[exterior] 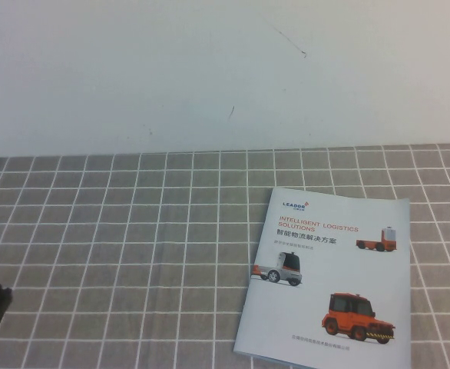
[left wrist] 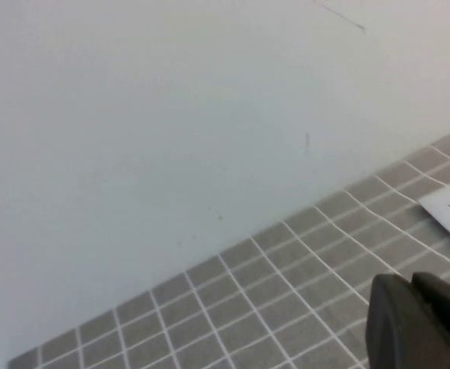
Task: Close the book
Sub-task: 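Close the open booklet and leave it lying on the table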
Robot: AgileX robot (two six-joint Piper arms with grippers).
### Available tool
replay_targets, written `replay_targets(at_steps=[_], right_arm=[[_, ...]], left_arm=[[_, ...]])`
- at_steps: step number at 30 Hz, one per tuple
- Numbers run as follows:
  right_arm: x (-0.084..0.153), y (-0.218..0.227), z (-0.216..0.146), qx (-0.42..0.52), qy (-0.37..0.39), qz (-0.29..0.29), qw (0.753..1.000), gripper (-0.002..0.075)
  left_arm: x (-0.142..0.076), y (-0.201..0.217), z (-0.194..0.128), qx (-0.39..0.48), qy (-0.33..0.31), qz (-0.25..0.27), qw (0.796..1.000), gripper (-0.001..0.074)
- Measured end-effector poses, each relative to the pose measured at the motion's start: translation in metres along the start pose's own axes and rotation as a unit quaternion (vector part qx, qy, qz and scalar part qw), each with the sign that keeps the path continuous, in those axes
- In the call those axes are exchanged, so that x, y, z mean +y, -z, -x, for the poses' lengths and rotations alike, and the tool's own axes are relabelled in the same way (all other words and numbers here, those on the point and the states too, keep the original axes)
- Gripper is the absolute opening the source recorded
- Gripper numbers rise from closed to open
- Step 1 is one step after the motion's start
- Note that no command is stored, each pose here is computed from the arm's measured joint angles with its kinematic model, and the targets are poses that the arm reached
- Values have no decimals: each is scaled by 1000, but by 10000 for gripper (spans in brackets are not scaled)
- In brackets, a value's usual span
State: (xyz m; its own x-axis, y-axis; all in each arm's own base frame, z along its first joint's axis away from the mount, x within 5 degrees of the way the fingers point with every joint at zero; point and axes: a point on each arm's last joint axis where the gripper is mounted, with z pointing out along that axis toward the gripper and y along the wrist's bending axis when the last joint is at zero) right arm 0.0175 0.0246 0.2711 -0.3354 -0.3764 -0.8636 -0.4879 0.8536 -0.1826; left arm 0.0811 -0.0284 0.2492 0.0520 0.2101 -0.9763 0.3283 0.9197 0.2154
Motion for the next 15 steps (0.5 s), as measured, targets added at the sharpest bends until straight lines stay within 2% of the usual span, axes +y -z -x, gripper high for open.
replay_targets(at_steps=[6,15], right_arm=[[0,0,0,0,0,0,1000,-3],[0,0,0,0,0,1,1000,-3]], left_arm=[[5,21,-25,-28,0,83,996,-3],[3,30,-48,-6,-1,125,992,-3]])
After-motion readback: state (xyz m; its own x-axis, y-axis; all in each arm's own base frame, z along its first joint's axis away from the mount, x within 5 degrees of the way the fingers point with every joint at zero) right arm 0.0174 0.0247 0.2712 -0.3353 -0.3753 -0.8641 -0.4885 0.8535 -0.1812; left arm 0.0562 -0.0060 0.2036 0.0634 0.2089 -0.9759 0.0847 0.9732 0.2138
